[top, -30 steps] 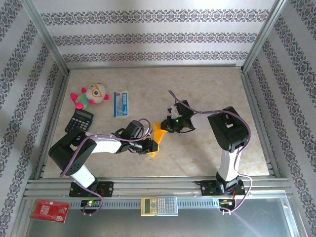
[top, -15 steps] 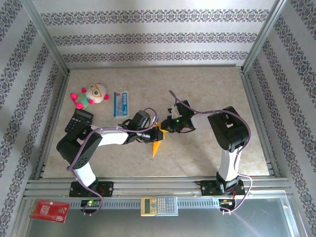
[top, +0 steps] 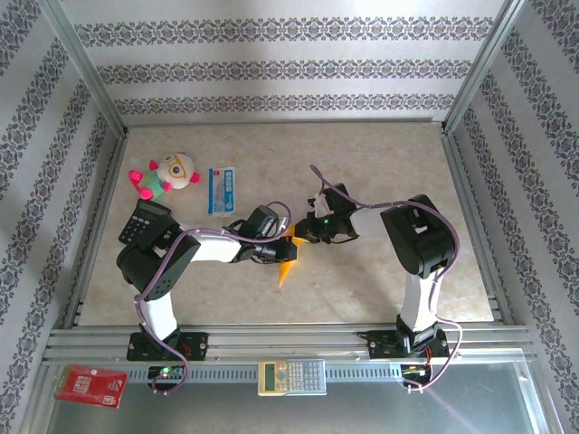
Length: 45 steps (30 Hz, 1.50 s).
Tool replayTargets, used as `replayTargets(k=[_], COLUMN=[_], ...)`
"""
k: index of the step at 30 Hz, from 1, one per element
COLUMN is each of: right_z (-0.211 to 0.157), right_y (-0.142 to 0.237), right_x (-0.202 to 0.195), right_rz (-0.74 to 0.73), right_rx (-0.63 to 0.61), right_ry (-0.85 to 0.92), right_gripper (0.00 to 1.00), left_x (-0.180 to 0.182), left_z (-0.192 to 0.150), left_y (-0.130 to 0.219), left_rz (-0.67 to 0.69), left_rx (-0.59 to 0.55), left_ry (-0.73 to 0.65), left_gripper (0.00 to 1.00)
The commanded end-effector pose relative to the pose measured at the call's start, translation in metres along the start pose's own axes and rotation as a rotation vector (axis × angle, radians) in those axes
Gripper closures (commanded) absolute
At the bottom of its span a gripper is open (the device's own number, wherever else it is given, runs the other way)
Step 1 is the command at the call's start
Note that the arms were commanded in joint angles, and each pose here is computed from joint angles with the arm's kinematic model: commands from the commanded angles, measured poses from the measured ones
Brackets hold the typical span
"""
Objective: Fold a paper plane with a square sheet of paper (pick it up from the middle)
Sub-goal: Fold the wing for the fifth time at the center of the table.
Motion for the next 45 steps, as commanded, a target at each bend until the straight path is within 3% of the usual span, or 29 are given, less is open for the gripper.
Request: replayTargets(k=[1, 10, 28, 37, 45], right_z=[-0.009, -0.012, -0.013, -0.001, 0.004], right_y=[-0.007, -0.008, -0.01, -0.004, 0.022], right_x=[-0.028, -0.031, -0.031, -0.015, 0.028], right_rz=[-0.102, -0.114, -0.118, -0.088, -0.029], right_rx=[0.009, 0.016, 0.036, 0.021, -0.025], right_ry=[-0.056, -0.065, -0.062, -0.027, 0.062], right_gripper=[0.92, 0.92, 0.93, 0.93, 0.9], left_x=[0.02, 0.025, 0.015, 0.04, 0.057], left_z=[-0.015, -0.044, -0.056, -0.069, -0.074], left_y=[0.006, 0.014, 0.047, 0.042, 0.032], left_rz=[0.078, 0.073, -0.021, 0.082, 0.105], left_rx=[0.046, 0.103, 0.021, 0.078, 0.101], left_ry=[0.01, 0.014, 0.058, 0.11, 0.156], left_gripper=[0.96, 0.94, 0.86, 0.94, 0.98])
Point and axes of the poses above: each hand's point on the last joint's axis, 136 mm out from that joint toward the fingers, its own y axis back along the fingers, its own x axis along the line the jaws close on, z = x × y, the point moved 9 cm from there along y, back along the fingers, and after that the axes turned 12 degrees about y, right-handed, at the moved point
